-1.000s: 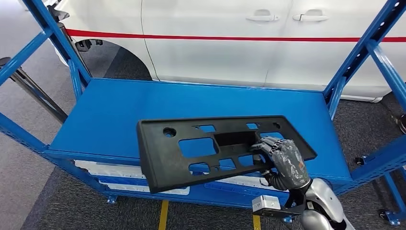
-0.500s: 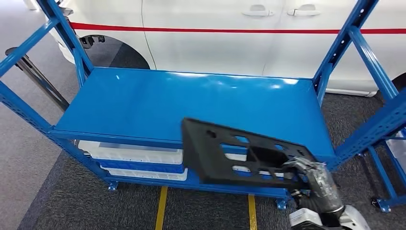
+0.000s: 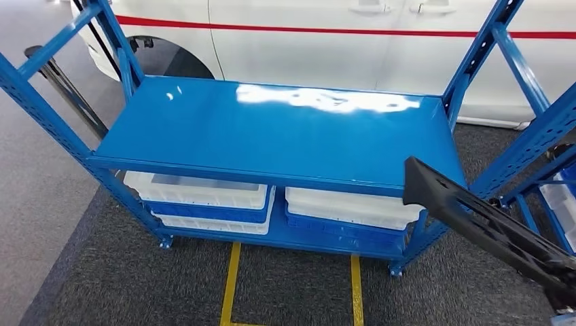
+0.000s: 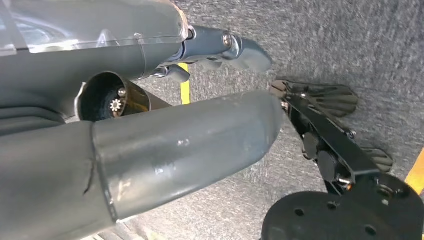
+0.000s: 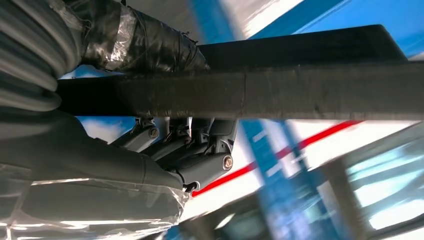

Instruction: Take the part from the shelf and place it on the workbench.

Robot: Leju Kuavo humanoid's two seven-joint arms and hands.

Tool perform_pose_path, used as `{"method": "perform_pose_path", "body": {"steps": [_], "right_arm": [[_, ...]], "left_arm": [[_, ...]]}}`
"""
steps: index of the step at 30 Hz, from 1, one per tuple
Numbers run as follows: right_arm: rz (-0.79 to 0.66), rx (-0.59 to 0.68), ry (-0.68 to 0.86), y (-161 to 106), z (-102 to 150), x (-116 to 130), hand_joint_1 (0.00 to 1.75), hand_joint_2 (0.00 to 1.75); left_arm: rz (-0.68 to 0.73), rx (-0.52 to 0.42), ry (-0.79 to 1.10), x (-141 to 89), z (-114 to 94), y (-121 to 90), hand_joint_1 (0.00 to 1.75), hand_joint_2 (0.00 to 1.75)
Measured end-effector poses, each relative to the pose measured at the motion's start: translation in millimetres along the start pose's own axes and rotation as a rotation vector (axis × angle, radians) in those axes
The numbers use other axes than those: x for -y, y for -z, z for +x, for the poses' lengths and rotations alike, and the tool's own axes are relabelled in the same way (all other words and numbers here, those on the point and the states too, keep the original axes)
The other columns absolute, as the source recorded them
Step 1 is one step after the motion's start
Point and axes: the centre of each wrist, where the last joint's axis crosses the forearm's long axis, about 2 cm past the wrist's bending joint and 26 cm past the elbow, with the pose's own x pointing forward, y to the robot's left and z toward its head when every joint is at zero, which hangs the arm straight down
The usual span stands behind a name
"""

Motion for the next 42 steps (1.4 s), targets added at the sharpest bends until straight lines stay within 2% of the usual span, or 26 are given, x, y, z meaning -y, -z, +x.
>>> {"method": "perform_pose_path", "body": {"steps": [5, 11, 17, 21, 24, 29, 35, 42], "right_arm": [[-0.06, -0.163, -0.047, -14.5, -26.4, 11.9, 1.75, 1.75], [-0.038, -0.402, -0.169, -28.3, -64.6, 12.0, 1.75, 1.75], [0.001, -0.721, -0.207, -68.4, -126.6, -1.1, 1.75, 1.75], [0.037, -0.831, -0.144, -95.9, -145.6, -13.8, 1.75, 1.75], [0.076, -0.854, -0.091, -105.8, -148.2, -21.4, 1.75, 1.75], [0.098, -0.841, -0.027, -106.5, -143.6, -36.9, 1.75, 1.75], [0.082, -0.843, -0.008, -107.0, -141.5, -40.7, 1.75, 1.75], [0.055, -0.778, 0.028, -92.3, -134.6, -46.9, 1.75, 1.75]], "left_arm": [[-0.009, -0.002, -0.029, 5.8, -5.3, 1.2, 0.0, 0.0], [-0.017, -0.003, -0.046, 7.1, -3.1, 2.5, 0.0, 0.0], [-0.014, -0.015, -0.062, 2.2, -1.4, 0.3, 0.0, 0.0], [-0.014, -0.007, -0.072, 2.7, 1.3, 1.5, 0.0, 0.0], [-0.011, 0.0, -0.077, 2.4, 3.7, 2.1, 0.0, 0.0], [-0.006, 0.01, -0.074, -0.6, 9.3, 2.2, 0.0, 0.0], [-0.008, 0.01, -0.074, 0.2, 9.0, 2.6, 0.0, 0.0], [-0.006, 0.021, -0.072, 1.9, 13.5, 4.9, 0.0, 0.0]]}}
